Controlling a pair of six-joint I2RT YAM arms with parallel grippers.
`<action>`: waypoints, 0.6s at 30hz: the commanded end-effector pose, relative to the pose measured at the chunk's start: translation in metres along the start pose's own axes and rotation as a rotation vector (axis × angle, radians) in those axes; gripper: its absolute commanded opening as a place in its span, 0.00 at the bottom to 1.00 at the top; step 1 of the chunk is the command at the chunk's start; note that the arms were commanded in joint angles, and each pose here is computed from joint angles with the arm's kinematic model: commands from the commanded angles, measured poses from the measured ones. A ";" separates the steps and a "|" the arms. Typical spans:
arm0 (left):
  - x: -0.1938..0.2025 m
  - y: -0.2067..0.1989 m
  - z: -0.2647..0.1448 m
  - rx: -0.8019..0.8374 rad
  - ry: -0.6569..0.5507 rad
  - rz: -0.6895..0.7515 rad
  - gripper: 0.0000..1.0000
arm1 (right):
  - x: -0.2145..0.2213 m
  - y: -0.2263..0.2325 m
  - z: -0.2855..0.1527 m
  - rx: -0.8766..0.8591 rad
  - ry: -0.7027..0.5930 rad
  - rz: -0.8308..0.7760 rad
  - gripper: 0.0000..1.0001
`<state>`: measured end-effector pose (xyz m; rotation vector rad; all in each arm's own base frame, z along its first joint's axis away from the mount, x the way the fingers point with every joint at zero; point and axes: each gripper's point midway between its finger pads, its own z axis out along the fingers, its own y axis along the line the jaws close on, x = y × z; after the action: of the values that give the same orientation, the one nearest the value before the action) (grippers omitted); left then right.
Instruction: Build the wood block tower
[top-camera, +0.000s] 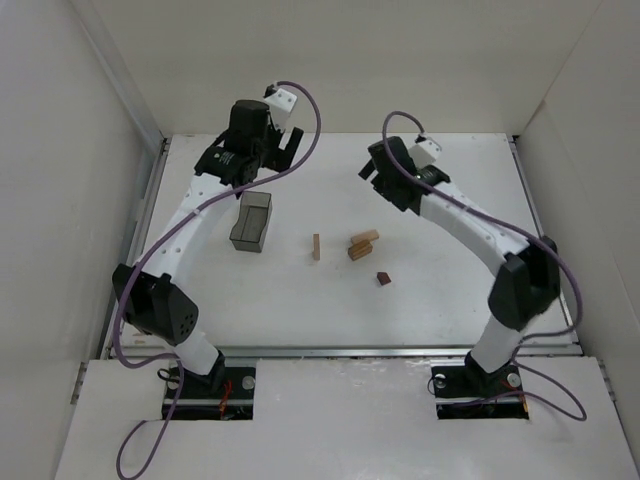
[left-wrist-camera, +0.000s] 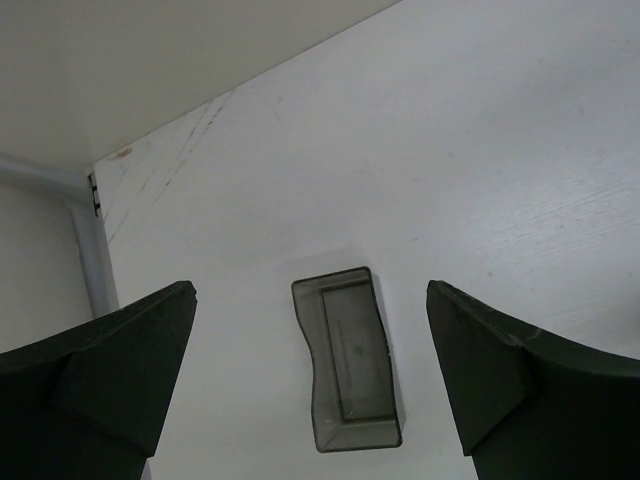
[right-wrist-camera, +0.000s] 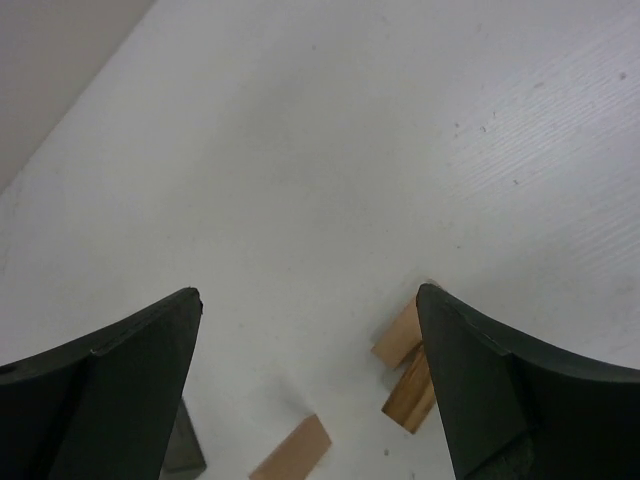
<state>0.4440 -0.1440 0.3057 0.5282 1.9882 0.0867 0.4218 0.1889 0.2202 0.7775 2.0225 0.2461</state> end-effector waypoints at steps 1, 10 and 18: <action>0.006 0.019 -0.010 -0.122 0.004 -0.061 1.00 | 0.050 -0.047 0.019 0.300 0.201 0.038 0.94; 0.019 0.015 -0.015 -0.121 0.006 -0.095 1.00 | 0.116 -0.076 0.049 0.396 0.395 0.085 0.80; 0.022 0.012 -0.010 -0.110 0.013 -0.093 1.00 | 0.152 -0.078 0.064 0.380 0.498 0.082 0.73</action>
<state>0.4331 -0.1237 0.2711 0.4179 2.0741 0.1630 0.3842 0.2023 0.0545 1.1010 2.5205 0.0505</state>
